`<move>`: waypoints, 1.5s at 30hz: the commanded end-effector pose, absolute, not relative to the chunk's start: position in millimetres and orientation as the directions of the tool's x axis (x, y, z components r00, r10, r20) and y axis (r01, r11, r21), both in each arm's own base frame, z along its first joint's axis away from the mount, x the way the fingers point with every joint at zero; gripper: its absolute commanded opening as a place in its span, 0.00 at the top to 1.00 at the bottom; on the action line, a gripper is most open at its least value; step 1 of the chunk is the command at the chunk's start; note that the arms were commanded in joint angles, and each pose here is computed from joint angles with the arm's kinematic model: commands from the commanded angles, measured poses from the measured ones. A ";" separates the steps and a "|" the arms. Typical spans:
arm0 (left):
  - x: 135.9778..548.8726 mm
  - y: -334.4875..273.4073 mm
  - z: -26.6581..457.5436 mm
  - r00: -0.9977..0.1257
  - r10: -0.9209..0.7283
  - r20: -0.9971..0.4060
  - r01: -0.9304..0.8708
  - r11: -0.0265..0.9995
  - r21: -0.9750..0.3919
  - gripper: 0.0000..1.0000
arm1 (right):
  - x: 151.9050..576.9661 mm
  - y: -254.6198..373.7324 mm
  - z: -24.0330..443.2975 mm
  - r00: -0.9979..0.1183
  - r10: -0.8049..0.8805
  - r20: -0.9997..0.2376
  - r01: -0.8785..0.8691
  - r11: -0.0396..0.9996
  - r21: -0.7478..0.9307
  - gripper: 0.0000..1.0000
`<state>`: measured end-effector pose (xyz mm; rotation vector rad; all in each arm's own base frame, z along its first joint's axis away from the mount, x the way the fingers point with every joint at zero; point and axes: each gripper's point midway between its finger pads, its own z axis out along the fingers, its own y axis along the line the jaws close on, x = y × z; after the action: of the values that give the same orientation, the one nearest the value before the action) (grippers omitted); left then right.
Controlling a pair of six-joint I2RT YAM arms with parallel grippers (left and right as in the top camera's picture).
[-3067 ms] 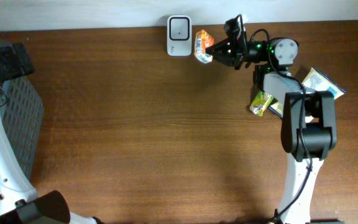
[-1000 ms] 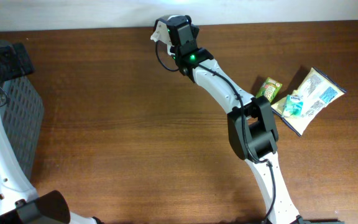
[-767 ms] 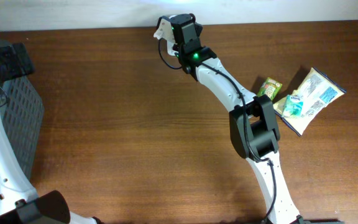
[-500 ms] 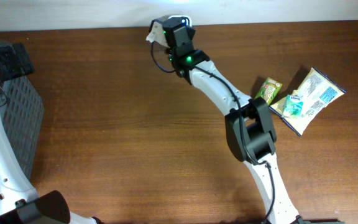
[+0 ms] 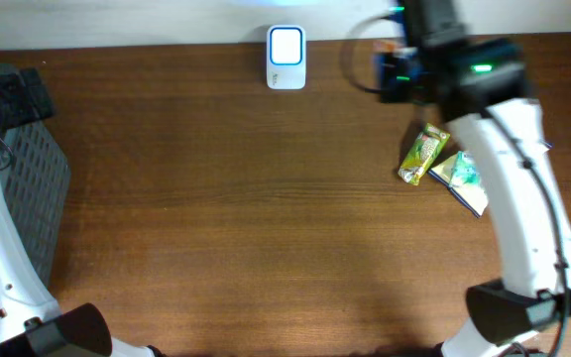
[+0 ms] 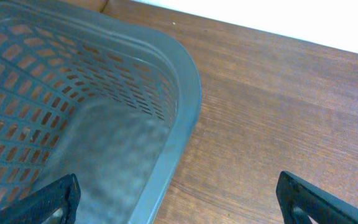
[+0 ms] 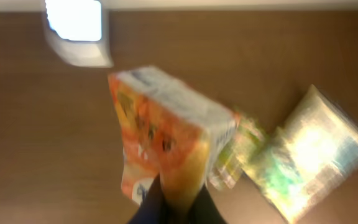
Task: Scan the item barcode
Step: 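Carry the orange box right and place it below the green carton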
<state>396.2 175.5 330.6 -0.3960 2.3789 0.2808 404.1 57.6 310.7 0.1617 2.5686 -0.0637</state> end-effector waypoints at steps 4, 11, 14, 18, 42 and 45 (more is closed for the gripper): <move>395.0 177.2 337.3 -0.701 -0.194 -0.686 -0.357 0.929 0.102 0.01 | 374.1 -37.3 231.1 -0.882 0.402 -0.246 0.425 0.904 -0.047 0.95; 395.0 177.2 337.3 -0.701 -0.194 -0.686 -0.357 0.929 0.102 0.01 | 384.1 -33.9 155.8 -0.893 0.441 -0.089 0.441 0.897 0.029 0.09; 395.0 177.2 337.3 -0.701 -0.194 -0.686 -0.357 0.929 0.102 0.01 | 398.7 -6.7 220.4 -0.889 0.434 -0.146 0.399 0.890 0.219 0.01; 395.0 177.2 337.3 -0.701 -0.194 -0.686 -0.357 0.929 0.102 0.01 | 389.7 32.2 354.3 -0.835 0.381 -0.397 0.220 0.892 0.394 0.01; 395.0 177.2 337.3 -0.701 -0.194 -0.686 -0.357 0.929 0.102 0.01 | 299.1 -2.4 494.9 -0.154 0.089 -0.984 0.027 0.996 0.086 0.01; 395.0 177.2 337.3 -0.701 -0.194 -0.686 -0.357 0.929 0.102 0.01 | 294.5 -2.3 461.6 -0.051 0.082 -0.995 0.017 0.997 0.081 0.01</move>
<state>396.2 175.5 330.6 -0.3960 2.3789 0.2808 305.6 -1.9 481.7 0.0883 1.6854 0.0618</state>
